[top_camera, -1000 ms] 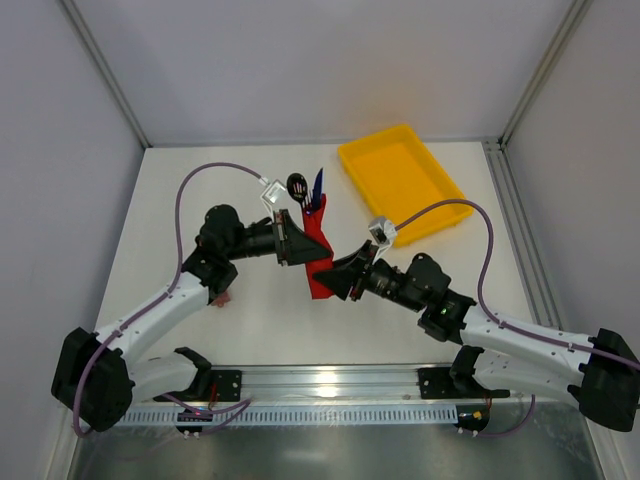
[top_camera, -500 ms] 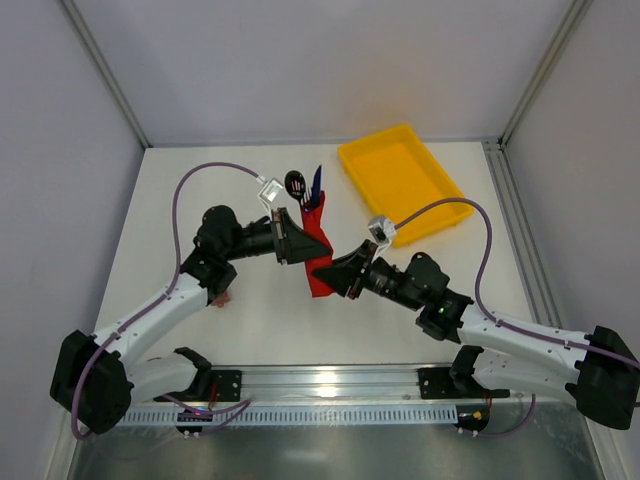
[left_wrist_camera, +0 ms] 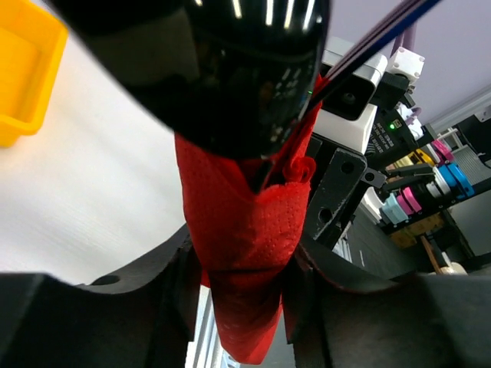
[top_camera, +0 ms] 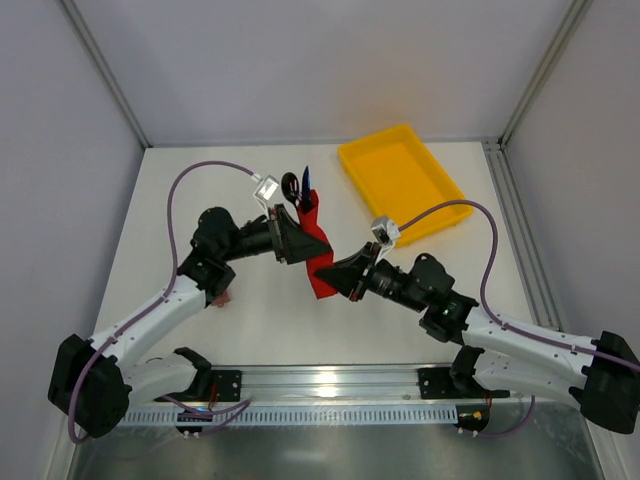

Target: Place the utensils on the paper napkin and roll it up

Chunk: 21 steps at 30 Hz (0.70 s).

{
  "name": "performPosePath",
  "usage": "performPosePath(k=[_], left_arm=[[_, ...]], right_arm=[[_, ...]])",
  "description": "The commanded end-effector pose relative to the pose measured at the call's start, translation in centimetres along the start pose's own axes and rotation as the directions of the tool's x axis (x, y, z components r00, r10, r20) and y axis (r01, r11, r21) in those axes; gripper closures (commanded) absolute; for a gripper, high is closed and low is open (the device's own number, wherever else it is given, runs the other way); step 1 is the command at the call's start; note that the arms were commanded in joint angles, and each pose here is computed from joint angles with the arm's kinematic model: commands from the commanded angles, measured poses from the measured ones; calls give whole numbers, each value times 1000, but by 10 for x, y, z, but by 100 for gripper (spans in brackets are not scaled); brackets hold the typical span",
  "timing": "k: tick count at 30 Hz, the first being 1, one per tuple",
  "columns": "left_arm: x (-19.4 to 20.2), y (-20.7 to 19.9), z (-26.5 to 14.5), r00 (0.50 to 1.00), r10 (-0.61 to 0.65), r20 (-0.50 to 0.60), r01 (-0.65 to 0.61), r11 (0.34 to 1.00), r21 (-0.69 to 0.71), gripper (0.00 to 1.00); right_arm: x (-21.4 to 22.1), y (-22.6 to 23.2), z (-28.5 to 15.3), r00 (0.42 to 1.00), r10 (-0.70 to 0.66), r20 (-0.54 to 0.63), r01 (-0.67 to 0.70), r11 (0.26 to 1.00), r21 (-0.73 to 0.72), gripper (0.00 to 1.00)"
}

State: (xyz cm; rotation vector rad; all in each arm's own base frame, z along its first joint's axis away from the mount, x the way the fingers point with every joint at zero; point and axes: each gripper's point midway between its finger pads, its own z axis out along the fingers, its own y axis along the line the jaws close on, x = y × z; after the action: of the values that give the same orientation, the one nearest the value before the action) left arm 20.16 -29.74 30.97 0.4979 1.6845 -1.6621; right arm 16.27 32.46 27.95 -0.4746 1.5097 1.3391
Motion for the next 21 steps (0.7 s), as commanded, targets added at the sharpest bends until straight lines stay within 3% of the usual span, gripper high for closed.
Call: performPosePath(k=[1,5,8,16,21], left_arm=[[-23,-16,-2,993,91,81,-93,996,12,53],[-27,-18,-5,988,117,99,-117,993,-2,39],[-25,-19,-4,990,111,86,-112,994,5,34],[-19,-23,0,993,91,71,-97,991,93,30],[-15,-21,0,994,91,66,-97,990,98,33]], right_arm=[[-45,40,-2,992,-58,114,73,989,-125,96],[-50,47,-2,990,-60,125,78,986,-149,96],[-53,51,-3,990,-50,136,72,984,-164,96],[-61,55,6,990,-36,138,61,982,-178,96],[-61,50,9,990,-29,137,52,985,-166,96]])
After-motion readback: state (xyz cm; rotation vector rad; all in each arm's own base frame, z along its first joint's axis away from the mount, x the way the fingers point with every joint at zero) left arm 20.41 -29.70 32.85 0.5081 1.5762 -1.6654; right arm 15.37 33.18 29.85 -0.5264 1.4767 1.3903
